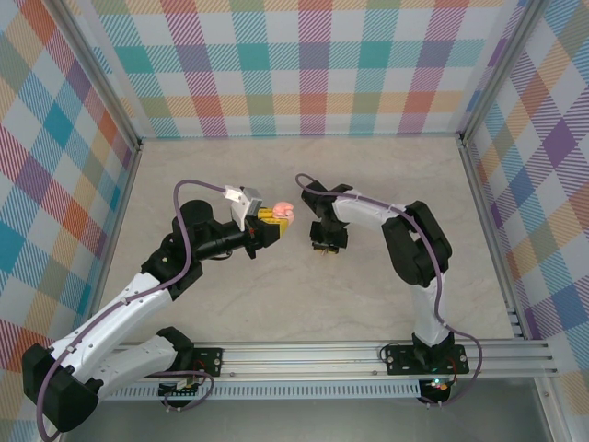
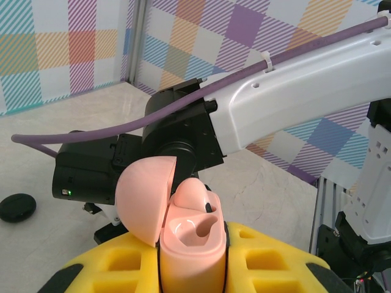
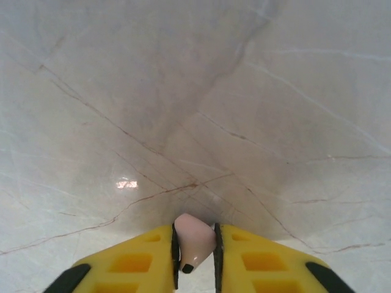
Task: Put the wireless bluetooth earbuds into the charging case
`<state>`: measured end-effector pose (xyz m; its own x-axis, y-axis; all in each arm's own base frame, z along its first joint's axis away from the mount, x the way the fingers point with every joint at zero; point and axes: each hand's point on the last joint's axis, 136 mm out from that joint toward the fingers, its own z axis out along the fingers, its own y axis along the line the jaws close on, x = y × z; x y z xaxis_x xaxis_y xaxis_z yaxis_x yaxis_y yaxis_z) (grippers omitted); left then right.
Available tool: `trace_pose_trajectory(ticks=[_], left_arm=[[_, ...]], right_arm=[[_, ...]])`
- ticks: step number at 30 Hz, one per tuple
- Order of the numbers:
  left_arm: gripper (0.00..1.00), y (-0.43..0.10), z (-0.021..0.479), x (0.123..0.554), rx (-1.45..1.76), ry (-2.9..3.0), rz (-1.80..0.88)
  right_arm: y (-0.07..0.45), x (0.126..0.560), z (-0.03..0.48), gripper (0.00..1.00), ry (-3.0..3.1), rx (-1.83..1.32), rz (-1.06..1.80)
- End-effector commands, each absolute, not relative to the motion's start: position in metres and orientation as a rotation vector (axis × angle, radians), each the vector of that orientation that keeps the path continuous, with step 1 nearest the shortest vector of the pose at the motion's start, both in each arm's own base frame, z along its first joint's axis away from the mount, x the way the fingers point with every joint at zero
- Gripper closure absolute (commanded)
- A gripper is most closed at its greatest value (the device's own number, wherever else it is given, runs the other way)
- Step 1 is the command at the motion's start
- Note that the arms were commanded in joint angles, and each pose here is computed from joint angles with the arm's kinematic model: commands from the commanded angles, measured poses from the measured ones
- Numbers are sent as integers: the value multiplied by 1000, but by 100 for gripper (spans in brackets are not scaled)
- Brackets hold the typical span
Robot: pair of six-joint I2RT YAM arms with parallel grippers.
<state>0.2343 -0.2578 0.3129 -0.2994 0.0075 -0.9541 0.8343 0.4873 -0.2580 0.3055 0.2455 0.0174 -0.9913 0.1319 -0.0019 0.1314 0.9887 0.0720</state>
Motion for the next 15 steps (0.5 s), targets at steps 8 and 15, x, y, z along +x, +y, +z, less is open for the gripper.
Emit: trace_pose_trajectory(ticks=[8,15], left_arm=[[91,-257,328,232,733,1619,-967],[91,-257,329,232,736,1618,-970]], right_arm=[[239,304,20,62,3154,75,37],[240,311,18,64,3142,190,48]])
